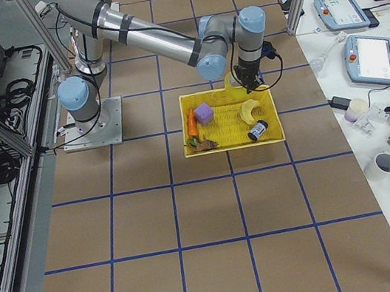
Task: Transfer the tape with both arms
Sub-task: 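Carry the tape roll to the table center and release it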
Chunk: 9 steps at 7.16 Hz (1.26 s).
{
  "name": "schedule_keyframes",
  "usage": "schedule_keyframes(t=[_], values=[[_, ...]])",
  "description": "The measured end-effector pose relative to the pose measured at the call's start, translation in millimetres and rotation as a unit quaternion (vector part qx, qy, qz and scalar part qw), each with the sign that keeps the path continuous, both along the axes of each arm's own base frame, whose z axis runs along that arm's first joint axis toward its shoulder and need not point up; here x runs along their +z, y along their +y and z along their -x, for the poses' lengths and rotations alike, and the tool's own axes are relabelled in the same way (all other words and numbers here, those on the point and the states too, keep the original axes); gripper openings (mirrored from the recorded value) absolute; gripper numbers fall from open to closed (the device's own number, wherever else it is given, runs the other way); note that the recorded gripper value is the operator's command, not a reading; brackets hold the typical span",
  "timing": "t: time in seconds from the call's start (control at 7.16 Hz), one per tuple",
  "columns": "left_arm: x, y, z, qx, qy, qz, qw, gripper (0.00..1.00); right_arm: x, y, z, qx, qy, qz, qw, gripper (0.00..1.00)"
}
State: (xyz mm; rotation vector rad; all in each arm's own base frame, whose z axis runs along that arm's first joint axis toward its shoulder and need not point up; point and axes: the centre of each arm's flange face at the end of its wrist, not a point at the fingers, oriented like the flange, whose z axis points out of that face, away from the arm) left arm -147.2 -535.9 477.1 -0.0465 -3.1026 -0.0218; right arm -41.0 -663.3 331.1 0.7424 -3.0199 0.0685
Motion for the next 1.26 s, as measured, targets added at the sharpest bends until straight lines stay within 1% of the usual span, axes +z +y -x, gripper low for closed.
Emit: schedule_keyframes(t=[0.28, 0.7, 0.84, 1.12, 1.26], values=[[0, -1, 0, 0.001, 0.000, 0.003, 1.0000, 1.00, -13, -16, -103, -0.038, -0.007, -0.003, 0.9993, 0.00], [0, -1, -2, 0.003, 0.000, 0.003, 1.0000, 1.00, -51, -23, -244, -0.106, -0.043, -0.007, 0.9935, 0.00], [0, -2, -3, 0.004, 0.000, 0.003, 1.0000, 1.00, -66, -24, -282, -0.119, -0.050, -0.004, 0.9916, 0.00], [0, -2, -5, 0.005, 0.000, 0.003, 1.0000, 1.00, -94, -26, -336, -0.137, -0.056, -0.002, 0.9889, 0.00], [-1, -3, -5, 0.005, -0.001, 0.003, 1.0000, 1.00, -106, -27, -349, -0.141, -0.056, -0.003, 0.9885, 0.19]])
